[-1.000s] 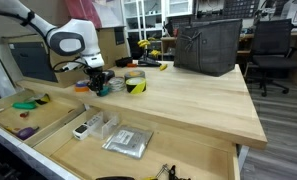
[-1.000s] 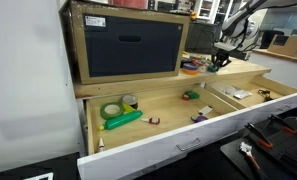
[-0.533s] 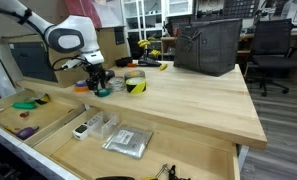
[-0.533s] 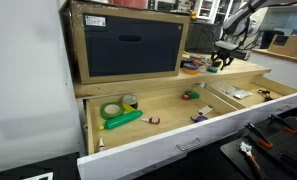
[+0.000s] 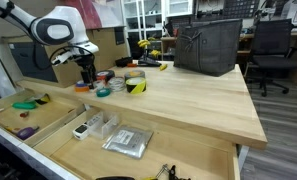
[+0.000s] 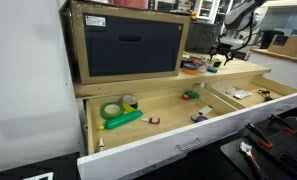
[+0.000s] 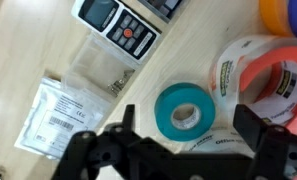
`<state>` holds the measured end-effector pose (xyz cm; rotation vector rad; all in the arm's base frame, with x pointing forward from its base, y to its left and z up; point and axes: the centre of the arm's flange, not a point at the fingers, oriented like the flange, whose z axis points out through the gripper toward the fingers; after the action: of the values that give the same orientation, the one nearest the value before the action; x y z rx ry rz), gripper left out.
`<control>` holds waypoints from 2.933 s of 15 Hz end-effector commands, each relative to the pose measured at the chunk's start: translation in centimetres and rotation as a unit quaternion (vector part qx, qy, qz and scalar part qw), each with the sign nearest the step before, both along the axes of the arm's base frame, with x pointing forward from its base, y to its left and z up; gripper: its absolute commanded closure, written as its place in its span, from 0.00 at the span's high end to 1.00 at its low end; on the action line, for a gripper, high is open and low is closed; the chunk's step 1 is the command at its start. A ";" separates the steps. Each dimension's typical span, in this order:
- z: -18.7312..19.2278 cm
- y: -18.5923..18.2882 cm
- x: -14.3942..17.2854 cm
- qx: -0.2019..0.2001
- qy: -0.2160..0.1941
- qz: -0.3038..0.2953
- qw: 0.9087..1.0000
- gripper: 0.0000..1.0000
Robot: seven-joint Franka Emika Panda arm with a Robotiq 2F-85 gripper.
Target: Take the green tape out of the drawer
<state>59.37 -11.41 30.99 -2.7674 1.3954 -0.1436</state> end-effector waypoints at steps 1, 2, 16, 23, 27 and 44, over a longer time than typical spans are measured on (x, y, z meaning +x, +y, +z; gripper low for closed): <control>0.4 2.7 -2.8 -0.018 0.009 0.101 0.995 1.00; 0.2 3.6 -3.2 -0.024 0.013 0.128 0.991 1.00; -4.6 14.0 -5.9 -0.098 0.028 0.363 0.926 1.00; -4.8 18.5 -8.2 -0.080 0.026 0.426 0.901 1.00; -4.9 20.0 -9.5 -0.058 0.035 0.449 0.891 1.00; 7.2 22.5 -17.1 -0.051 0.053 0.450 0.890 1.00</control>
<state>44.75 10.73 35.72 -3.2166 0.0028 -0.0289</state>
